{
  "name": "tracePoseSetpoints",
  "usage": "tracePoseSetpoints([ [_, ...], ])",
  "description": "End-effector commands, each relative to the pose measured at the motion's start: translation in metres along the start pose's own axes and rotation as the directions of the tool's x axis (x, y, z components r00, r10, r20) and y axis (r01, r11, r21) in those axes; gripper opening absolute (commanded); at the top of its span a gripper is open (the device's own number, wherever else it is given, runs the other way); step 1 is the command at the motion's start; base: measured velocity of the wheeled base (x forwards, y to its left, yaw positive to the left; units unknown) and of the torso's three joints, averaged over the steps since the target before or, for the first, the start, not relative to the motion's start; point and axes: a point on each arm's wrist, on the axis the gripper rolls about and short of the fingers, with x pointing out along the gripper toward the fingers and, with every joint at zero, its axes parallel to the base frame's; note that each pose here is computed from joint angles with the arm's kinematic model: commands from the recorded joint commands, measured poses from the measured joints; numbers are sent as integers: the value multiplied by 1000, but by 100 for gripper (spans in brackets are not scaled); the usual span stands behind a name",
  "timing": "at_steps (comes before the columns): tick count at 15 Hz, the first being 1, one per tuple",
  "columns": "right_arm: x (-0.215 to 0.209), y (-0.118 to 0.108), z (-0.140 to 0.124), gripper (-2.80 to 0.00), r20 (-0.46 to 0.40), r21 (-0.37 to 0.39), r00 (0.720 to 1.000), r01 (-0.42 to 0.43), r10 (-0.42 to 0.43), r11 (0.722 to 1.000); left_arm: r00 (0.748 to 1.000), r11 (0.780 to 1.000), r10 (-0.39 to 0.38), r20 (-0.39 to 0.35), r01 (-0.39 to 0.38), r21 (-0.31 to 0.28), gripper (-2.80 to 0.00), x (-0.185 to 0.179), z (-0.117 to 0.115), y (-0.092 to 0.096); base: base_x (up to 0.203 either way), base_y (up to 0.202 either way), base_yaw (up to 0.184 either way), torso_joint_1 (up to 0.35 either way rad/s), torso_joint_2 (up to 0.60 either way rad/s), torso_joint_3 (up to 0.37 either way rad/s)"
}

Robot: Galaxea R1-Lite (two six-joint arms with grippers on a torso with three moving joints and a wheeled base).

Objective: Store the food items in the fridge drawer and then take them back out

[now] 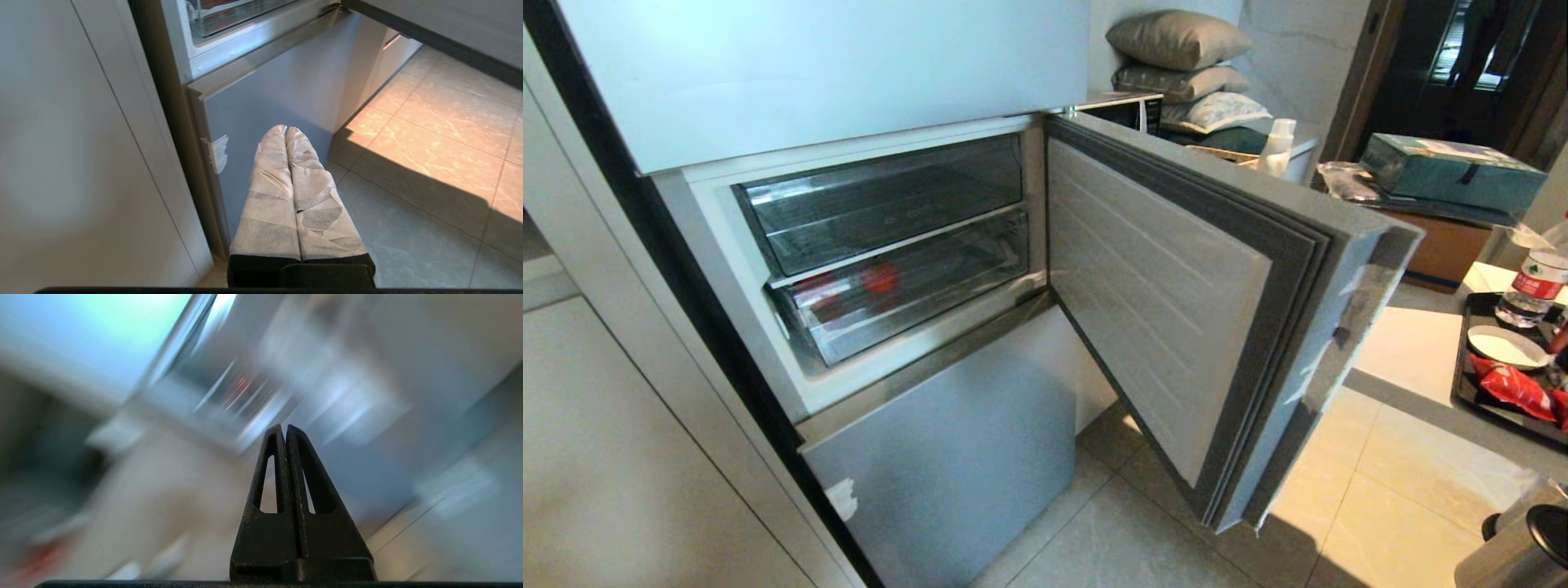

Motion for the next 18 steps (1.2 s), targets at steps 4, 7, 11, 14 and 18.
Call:
tracePoseSetpoints([
  [4,46,-22,25,-280,199,-175,957,245,-210,954,1000,1000,0,-1,0,0,-280,0,0,0,0,0,0,0,0,0],
  [7,107,-64,24,-280,43,-181,944,331,-328,926,1000,1000,0,-1,0,0,-280,0,0,0,0,0,0,0,0,0],
  [11,182,-92,0,-280,-81,-232,954,264,-289,936,1000,1000,0,-1,0,0,-280,0,0,0,0,0,0,0,0,0],
  [14,221,-73,-29,-280,-136,-330,980,96,-147,939,1000,1000,0,-1,0,0,-280,0,0,0,0,0,0,0,0,0],
  [18,265,-40,-52,-280,-179,-344,984,-51,-12,938,1000,1000,0,-1,0,0,-280,0,0,0,0,0,0,0,0,0],
])
